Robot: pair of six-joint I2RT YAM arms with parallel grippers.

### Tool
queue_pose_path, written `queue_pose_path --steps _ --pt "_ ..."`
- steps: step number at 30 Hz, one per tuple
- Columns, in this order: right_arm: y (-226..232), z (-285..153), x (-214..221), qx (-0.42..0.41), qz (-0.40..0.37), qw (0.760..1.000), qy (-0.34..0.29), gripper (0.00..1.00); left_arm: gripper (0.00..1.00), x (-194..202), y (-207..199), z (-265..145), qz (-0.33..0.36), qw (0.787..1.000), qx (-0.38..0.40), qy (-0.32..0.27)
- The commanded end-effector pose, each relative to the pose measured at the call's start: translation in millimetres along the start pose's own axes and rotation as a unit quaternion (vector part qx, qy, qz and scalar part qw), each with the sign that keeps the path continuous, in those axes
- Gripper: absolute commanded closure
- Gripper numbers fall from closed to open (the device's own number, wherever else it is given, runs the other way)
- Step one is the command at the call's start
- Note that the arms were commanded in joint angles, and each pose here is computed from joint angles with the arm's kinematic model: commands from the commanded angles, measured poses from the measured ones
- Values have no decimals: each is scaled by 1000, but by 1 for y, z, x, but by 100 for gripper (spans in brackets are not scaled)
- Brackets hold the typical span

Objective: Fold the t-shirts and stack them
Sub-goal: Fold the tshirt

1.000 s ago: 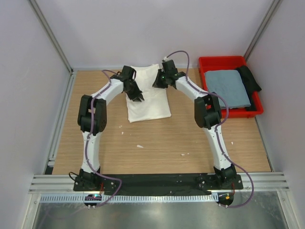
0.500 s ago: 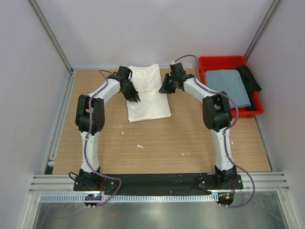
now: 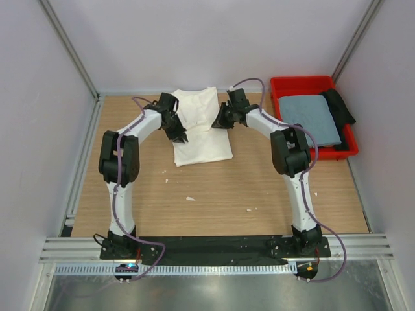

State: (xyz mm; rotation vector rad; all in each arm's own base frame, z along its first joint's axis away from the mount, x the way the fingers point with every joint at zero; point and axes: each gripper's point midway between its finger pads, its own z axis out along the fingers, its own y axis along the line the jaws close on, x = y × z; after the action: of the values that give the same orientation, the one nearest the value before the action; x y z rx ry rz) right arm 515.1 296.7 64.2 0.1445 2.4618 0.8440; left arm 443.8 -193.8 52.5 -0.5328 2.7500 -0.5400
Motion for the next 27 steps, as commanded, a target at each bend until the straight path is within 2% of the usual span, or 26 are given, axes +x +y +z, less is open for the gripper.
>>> queue_pose_path --steps 1,9,16,19,23,24,27 --pt "19 8 -18 -27 -3 999 -20 89 81 -16 -12 -34 21 999 13 -36" --pt "18 17 -19 -25 -17 999 -26 89 81 -20 -21 -41 23 999 24 -39" --pt "36 26 -62 -44 -23 995 -83 87 81 -13 -10 -25 18 999 14 -27" --pt "40 29 -77 -56 -6 994 -89 86 79 -10 -6 -14 16 1000 13 -21" --pt "51 6 -80 -46 -3 996 -82 86 79 -18 -1 -3 27 999 1 -33" --pt "53 -3 -80 -45 -3 995 -84 86 82 -18 1 -1 29 999 -5 -31" --pt "51 -24 -59 -37 2 997 -70 85 84 -20 9 8 31 999 -27 -29"
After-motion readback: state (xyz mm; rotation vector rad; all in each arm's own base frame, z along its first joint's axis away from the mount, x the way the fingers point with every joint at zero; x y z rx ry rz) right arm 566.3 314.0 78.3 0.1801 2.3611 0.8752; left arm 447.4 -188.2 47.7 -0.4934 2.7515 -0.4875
